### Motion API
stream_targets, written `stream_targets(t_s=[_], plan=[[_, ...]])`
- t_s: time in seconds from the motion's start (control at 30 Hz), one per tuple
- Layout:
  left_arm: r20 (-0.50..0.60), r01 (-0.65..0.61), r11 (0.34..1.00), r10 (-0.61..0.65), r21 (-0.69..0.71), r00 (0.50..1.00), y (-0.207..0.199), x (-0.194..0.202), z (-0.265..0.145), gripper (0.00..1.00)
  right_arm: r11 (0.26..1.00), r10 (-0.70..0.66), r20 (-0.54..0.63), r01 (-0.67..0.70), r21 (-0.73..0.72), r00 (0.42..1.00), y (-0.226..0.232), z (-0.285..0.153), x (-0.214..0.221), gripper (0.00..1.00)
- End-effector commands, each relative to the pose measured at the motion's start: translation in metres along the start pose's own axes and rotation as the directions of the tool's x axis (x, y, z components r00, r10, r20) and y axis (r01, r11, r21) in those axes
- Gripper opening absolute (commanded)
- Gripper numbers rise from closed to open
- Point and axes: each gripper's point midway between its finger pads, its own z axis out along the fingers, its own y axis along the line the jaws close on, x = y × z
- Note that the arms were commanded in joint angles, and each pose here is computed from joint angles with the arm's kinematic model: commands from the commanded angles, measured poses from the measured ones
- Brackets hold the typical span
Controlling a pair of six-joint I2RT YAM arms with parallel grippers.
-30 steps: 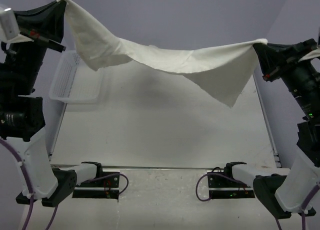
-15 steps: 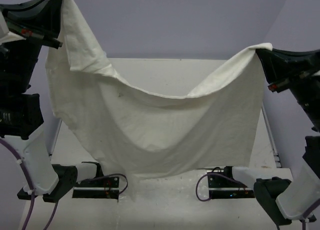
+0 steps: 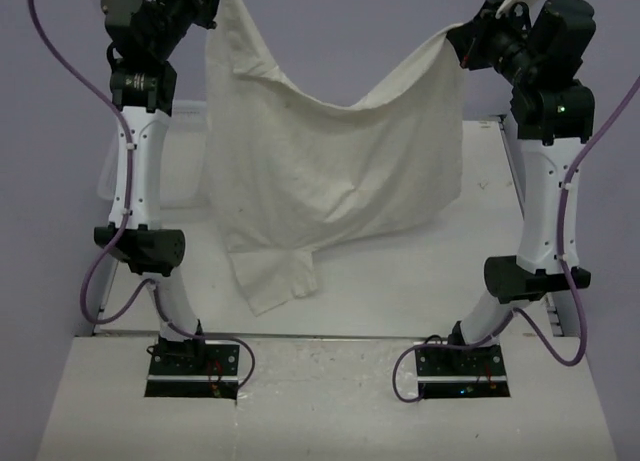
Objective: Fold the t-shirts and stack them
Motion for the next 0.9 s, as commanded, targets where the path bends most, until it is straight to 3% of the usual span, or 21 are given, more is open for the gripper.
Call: stream_targets(t_s=[0.0, 0.1, 0.2, 0.37, 0.53, 0.7, 0.87], plan=[[0.136, 0.024, 0.999, -0.03, 0.041, 0.99, 0.03, -0.023, 0.006, 0.0, 0.992, -0.111, 0.204, 0.096, 0.082, 0.973, -0.017, -0.009, -0.065, 0.0], [0.223, 0.002, 0.999, -0.011, 0.041, 0.975, 0.047, -0.049, -0.004, 0.0, 0.983, -0.154, 0.23, 0.127, 0.13, 0.961, -0.026, -0.017, -0.075, 0.0], [0.218, -0.001, 0.999, -0.009, 0.047, 0.976, 0.05, -0.051, -0.012, 0.0, 0.98, -0.145, 0.215, 0.111, 0.162, 0.966, -0.045, -0.024, -0.07, 0.0], [0.127, 0.027, 0.998, -0.034, 0.057, 0.991, 0.055, -0.018, -0.008, 0.0, 0.971, -0.047, 0.014, 0.042, 0.236, 0.999, -0.095, 0.009, 0.007, 0.0], [0.052, 0.052, 0.997, -0.055, 0.057, 0.997, 0.057, 0.006, -0.01, 0.0, 0.934, 0.076, -0.188, -0.004, 0.358, 0.979, -0.139, 0.032, 0.098, 0.0], [-0.094, 0.097, 0.995, -0.094, 0.029, 0.991, 0.057, 0.056, -0.023, 0.0, 0.904, 0.163, -0.305, -0.018, 0.428, 0.938, -0.161, 0.039, 0.161, 0.0], [-0.185, 0.126, 0.992, -0.129, -0.026, 0.974, 0.03, 0.096, -0.054, 0.0, 0.899, 0.23, -0.331, -0.07, 0.432, 0.915, -0.157, 0.038, 0.181, 0.0]])
